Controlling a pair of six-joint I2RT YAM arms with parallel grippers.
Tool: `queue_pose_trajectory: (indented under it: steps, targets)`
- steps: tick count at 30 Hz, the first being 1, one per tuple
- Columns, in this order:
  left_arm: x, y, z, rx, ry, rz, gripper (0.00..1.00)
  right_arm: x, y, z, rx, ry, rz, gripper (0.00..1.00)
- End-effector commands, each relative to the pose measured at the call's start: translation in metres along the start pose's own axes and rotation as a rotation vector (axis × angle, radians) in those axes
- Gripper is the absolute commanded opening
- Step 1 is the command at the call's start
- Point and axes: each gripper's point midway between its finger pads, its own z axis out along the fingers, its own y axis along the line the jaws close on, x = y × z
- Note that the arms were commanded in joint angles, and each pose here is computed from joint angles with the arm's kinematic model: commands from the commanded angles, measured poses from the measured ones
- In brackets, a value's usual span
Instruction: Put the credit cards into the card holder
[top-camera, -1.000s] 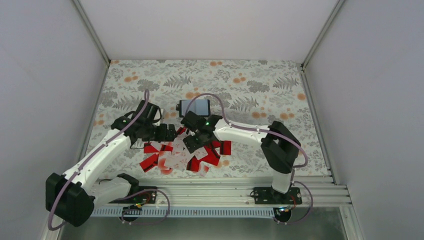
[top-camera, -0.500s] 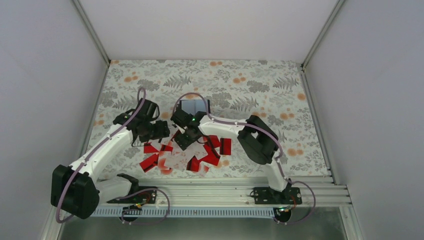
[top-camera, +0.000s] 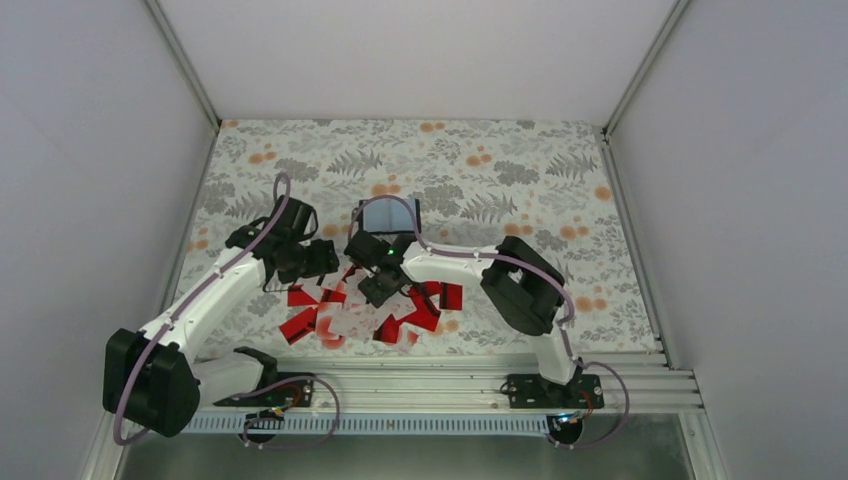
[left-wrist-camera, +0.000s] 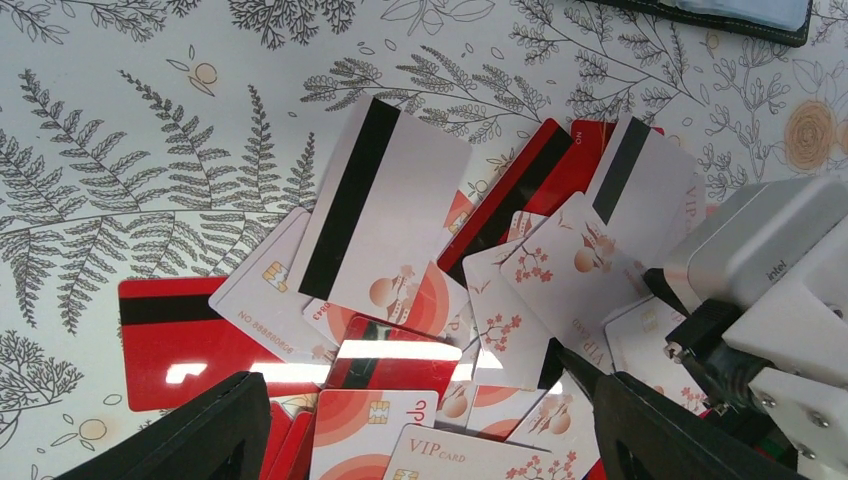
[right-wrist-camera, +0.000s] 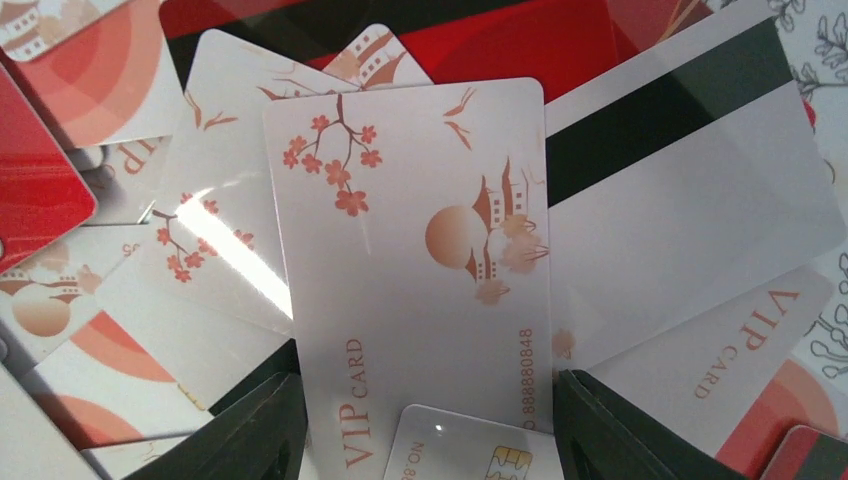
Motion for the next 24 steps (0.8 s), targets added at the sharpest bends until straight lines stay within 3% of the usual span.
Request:
queue_pose_trajectory:
  steps: [1,7,17,24]
  targets:
    - [-0.005,-0.004,-0.003,0.017,-0.012,0.011,0.81,0.047,0.001,0.013,0.021,0.143,0.008,0.64]
    - [-0.003,-0.004,-0.003,0.021,-0.006,0.021,0.81,0.05,0.007,0.024,0.015,0.161,0.009,0.69]
    - [-0.002,-0.003,-0.002,0.016,-0.003,0.032,0.81,0.066,0.001,0.044,0.065,0.214,0.008,0.48]
    - [-0.002,-0.004,-0.001,0.023,0.001,0.041,0.82,0.045,0.01,0.026,-0.001,0.137,0.044,0.46]
